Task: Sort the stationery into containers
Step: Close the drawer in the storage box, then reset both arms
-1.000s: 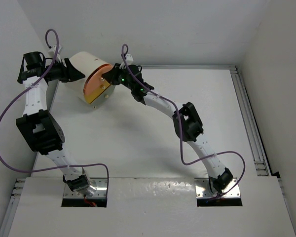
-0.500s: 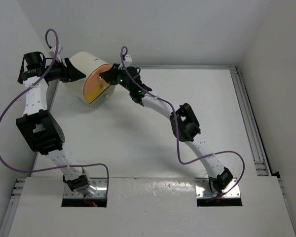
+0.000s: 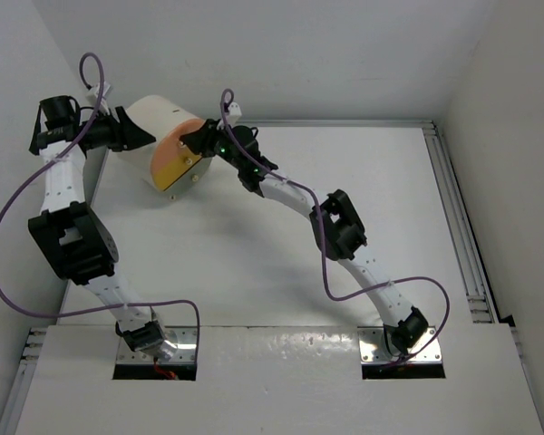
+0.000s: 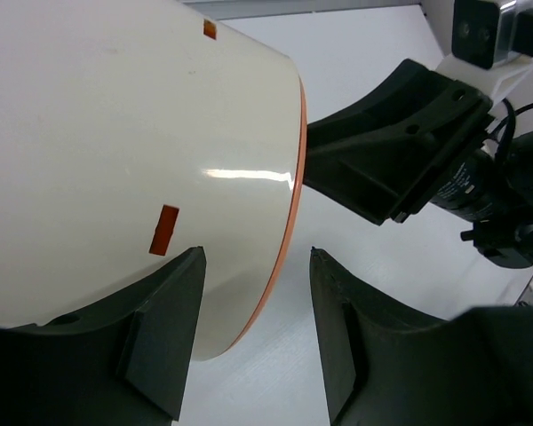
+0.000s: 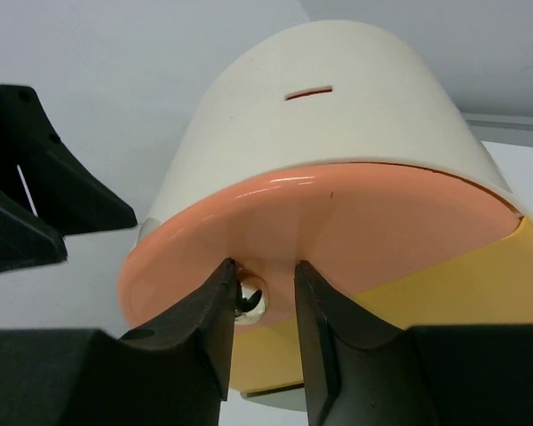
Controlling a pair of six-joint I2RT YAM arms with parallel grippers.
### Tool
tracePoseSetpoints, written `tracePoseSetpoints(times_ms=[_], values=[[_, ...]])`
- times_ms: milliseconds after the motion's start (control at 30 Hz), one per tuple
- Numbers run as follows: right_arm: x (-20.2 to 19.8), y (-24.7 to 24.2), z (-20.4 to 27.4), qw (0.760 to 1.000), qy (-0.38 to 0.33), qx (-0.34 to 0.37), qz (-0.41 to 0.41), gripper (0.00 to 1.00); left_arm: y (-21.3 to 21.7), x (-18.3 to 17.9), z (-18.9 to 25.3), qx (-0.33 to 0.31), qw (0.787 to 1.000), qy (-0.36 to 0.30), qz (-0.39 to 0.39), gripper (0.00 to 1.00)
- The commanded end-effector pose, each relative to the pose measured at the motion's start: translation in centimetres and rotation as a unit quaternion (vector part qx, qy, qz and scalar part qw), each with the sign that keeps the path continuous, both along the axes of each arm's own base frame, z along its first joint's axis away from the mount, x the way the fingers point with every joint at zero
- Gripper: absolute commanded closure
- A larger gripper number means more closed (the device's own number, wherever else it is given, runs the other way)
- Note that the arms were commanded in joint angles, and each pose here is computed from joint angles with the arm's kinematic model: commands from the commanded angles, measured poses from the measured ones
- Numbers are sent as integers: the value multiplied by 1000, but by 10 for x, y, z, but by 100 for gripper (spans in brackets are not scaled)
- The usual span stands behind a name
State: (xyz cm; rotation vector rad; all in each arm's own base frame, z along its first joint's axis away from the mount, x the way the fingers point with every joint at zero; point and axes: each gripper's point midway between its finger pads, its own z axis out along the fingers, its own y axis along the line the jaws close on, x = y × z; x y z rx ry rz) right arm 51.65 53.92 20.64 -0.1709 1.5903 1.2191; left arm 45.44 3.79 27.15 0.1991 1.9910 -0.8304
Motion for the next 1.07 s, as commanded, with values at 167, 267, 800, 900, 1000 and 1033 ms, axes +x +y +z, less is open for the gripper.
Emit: tracePoseSetpoints(times_ms=[167,267,800,900,1000,1033], values=[[-61,1,88,992,-101,-16,78,61,10,-22,104,17,993,-117,13,42],[-83,-31,127,985,-151,-48,74,52,14,-38,134,41,989,-137,23,41],[-207,-347,20,927,35,-374,7,16,-60,-156,8,267,961,-38,-55,11],[-235,-390,-2,922,60,-381,-26,15,-65,-165,-10,273,960,-35,-54,10],[-253,-421,-18,920,87,-376,-58,14,-70,-166,-20,270,961,-29,-47,11],[-259,-427,-28,920,102,-374,-61,14,-71,-166,-21,264,963,-24,-45,10]])
